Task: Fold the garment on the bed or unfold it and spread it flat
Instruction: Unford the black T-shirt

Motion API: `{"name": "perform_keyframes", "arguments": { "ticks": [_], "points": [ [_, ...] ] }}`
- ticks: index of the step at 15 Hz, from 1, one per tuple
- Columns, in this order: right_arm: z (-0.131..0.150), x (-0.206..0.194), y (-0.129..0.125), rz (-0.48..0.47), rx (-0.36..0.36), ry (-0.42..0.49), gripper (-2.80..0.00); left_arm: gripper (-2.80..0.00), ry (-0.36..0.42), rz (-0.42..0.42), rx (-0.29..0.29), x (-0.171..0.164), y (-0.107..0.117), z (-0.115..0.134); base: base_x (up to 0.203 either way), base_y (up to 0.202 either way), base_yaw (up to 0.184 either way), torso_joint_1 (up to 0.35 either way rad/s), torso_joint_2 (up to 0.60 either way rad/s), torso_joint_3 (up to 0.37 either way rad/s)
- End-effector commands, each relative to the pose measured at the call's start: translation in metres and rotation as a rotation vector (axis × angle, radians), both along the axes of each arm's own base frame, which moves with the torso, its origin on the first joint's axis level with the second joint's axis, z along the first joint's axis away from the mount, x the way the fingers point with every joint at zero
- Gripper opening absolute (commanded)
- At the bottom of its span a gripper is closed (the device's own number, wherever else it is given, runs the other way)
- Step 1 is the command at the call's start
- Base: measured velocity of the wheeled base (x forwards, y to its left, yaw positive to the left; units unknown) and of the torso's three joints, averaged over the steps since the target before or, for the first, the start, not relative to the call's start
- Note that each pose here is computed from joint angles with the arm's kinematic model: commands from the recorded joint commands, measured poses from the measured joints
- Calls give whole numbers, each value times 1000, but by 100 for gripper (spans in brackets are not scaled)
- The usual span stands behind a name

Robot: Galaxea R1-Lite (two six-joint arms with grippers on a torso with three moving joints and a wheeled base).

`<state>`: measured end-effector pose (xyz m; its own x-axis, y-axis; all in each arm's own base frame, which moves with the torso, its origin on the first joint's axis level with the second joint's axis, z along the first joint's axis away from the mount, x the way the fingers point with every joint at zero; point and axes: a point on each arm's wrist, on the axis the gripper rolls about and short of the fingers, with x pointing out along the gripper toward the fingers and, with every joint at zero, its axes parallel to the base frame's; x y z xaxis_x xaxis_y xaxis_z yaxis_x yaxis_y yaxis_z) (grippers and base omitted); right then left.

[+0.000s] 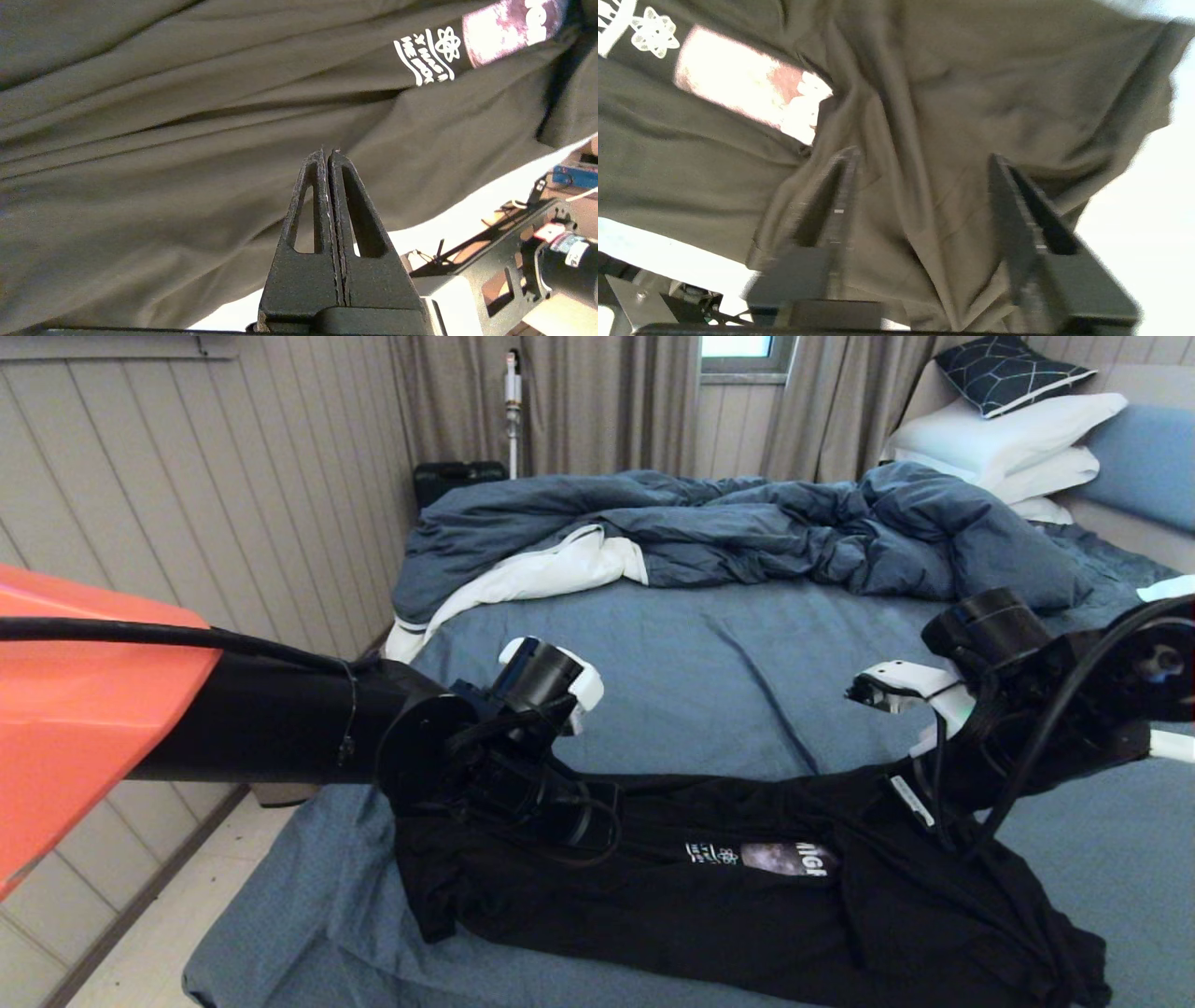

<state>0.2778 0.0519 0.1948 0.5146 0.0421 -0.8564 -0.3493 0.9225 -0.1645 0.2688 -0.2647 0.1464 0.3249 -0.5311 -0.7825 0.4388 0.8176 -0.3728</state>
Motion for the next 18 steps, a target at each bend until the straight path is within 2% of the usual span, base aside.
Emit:
{"name": "perform_keyframes", "arguments": {
  "ticks": [1,4,7,8,13,15,18],
  "points": [
    [-11,0,1,6,-9,40,0,-280,6,1,2,0,0,-2,0,0,0,0,0,0],
    [-35,11,4,4,-18,99,0,-280,12,3,6,2,-2,-5,0,0,0,0,0,0],
    [-46,23,6,2,-14,89,0,-280,15,3,9,3,-3,-7,0,0,0,0,0,0],
    [-50,26,7,3,-16,100,-280,-280,15,3,10,3,-3,-8,0,0,0,0,0,0],
    [-55,31,8,2,-14,109,-280,-280,24,2,16,4,-4,-12,0,0,0,0,0,0],
    [-47,33,8,-1,-8,76,-280,-280,27,2,19,4,-4,-13,0,0,0,0,0,0],
    [-22,40,6,-22,12,-20,-280,-280,30,2,22,4,-4,-15,0,0,0,0,0,0]
  ]
}}
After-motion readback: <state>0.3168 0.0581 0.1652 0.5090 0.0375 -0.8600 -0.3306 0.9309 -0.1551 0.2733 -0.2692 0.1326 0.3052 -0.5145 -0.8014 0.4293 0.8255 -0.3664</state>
